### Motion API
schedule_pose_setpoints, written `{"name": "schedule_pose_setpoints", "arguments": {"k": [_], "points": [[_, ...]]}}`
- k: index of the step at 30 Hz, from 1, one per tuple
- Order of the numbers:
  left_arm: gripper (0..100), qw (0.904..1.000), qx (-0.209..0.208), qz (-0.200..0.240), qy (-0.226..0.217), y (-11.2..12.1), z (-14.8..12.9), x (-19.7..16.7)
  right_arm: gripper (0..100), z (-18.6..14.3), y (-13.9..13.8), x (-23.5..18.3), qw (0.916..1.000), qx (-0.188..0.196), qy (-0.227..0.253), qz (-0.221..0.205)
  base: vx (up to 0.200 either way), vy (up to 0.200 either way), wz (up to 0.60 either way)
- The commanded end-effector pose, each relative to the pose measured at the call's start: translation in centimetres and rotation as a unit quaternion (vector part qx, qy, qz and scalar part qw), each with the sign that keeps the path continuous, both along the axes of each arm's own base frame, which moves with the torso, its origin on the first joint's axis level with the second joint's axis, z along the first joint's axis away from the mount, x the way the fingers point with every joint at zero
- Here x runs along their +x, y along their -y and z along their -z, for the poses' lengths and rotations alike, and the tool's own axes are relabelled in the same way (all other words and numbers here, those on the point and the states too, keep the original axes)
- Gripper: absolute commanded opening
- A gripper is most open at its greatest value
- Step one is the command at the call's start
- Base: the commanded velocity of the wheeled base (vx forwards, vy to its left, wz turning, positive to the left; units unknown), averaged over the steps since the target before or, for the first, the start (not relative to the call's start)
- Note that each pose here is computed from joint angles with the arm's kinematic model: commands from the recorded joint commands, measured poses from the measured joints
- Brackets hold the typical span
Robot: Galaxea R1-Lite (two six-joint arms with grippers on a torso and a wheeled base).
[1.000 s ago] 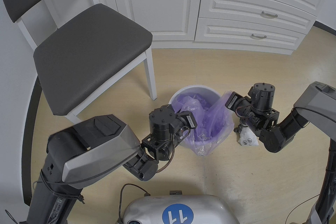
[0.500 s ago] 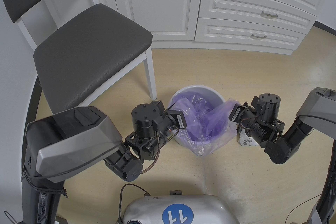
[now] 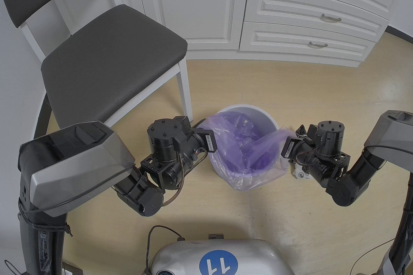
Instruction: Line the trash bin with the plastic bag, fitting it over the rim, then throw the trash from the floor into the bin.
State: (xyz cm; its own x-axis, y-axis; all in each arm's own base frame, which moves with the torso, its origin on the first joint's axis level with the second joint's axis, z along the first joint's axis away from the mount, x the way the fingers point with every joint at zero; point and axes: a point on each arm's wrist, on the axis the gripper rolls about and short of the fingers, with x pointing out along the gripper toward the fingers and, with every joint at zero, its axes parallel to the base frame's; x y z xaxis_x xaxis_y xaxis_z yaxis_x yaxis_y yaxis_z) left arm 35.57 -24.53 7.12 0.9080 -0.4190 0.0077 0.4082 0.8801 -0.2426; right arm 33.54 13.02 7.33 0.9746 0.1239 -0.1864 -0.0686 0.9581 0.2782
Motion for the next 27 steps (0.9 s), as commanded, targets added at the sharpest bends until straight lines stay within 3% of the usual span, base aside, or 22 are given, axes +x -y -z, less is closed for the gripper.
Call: {"name": "schedule_pose_setpoints", "arguments": {"k": [1,16,24,27], "points": [[0,1.0,0.0,-0.007,0.004,-0.5,-0.4,0.3,0,0.2,0.0,-0.1,1.0,-0.005,-0.003,0.001,0.0,0.0,0.0],[0,0.9959,0.067,-0.049,0.035,-3.3,-1.0,1.7,0,1.4,0.8,-1.2,0.9964,-0.084,-0.011,-0.007,0.0,0.0,0.0],[0,0.9953,0.072,-0.056,0.032,-4.0,-0.9,1.7,0,2.0,1.4,-1.9,0.9911,-0.131,-0.024,-0.006,0.0,0.0,0.0],[0,0.9951,0.08,-0.055,0.02,-4.1,-0.6,1.8,0,2.5,2.2,-2.2,0.9849,-0.17,-0.035,0.004,0.0,0.0,0.0]]}}
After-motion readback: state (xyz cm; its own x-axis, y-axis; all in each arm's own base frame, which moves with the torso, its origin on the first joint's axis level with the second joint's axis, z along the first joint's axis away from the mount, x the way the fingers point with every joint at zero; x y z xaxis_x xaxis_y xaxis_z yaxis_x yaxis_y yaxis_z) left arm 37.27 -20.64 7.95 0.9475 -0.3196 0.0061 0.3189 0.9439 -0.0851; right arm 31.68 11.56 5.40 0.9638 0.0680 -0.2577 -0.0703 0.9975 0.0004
